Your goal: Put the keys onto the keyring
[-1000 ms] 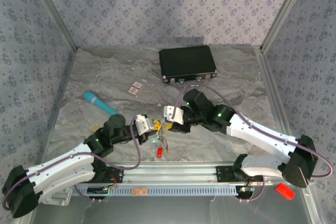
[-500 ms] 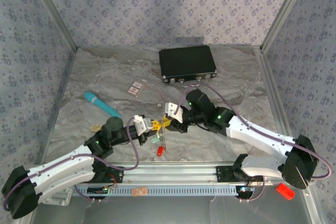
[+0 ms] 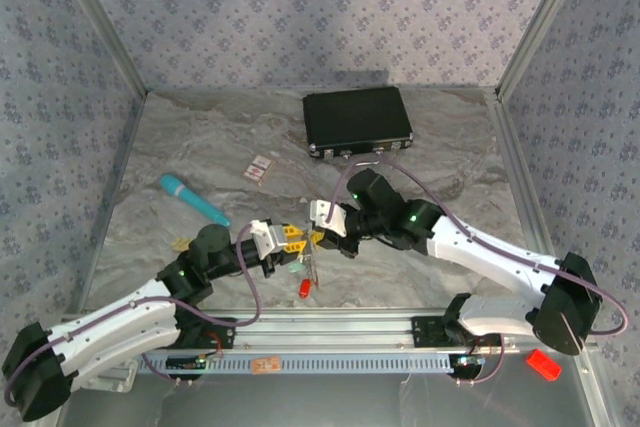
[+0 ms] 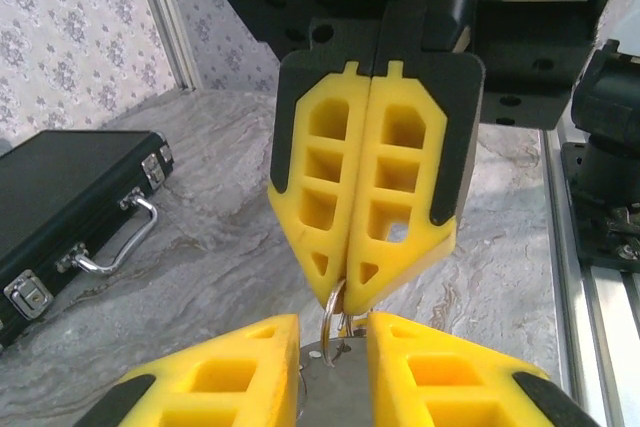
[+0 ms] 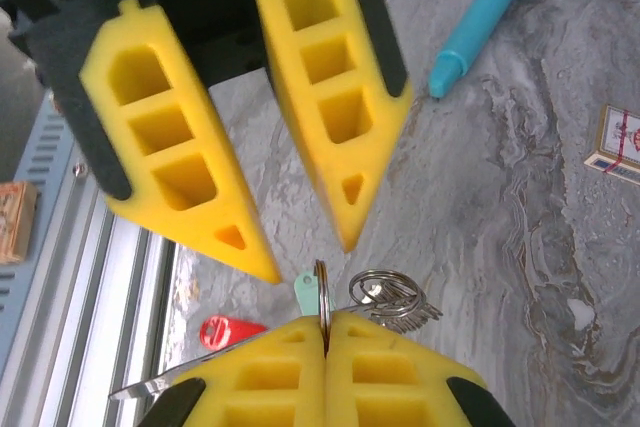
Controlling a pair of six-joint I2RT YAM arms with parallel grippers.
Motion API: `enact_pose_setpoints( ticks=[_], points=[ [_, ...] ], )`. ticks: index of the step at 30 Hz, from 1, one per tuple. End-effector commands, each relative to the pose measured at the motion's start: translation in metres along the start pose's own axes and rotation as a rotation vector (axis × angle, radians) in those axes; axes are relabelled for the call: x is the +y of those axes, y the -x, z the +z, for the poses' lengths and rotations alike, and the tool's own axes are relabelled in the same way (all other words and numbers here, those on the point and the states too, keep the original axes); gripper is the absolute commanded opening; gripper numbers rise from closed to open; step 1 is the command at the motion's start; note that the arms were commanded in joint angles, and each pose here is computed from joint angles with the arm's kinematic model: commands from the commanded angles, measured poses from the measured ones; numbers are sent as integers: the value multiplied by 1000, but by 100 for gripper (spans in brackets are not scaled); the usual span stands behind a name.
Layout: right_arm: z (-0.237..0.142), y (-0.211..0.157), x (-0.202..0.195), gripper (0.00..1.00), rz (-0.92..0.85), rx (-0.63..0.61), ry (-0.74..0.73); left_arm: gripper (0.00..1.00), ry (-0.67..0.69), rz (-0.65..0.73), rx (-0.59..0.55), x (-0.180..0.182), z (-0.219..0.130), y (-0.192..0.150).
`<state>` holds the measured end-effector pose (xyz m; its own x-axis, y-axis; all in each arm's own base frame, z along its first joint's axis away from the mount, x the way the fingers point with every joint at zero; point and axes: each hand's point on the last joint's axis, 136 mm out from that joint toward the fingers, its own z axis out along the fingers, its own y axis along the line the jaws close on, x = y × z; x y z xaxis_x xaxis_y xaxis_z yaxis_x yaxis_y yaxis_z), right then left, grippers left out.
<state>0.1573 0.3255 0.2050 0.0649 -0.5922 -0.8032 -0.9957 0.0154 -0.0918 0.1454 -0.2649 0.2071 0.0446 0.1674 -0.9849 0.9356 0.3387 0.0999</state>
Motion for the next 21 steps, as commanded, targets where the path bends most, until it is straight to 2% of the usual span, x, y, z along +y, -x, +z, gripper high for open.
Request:
enact_pose_setpoints(
  ticks=[1, 6, 10, 17, 21],
  points=[
    [-7, 0, 2, 0, -81, 82, 7, 23, -4, 35, 1, 0, -1, 11],
    [-8, 10, 4, 0, -112, 71, 21, 21, -10, 38, 11, 0, 1, 11],
    [-5, 15, 8, 0, -129, 69, 31, 15, -13, 33, -1, 0, 2, 14],
    [0, 19, 11, 0, -144, 71, 26, 14, -21, 32, -10, -2, 1, 16],
    [-1, 21, 11, 0, -136, 56, 23, 3, -25, 36, -18, -3, 0, 17]
  ],
)
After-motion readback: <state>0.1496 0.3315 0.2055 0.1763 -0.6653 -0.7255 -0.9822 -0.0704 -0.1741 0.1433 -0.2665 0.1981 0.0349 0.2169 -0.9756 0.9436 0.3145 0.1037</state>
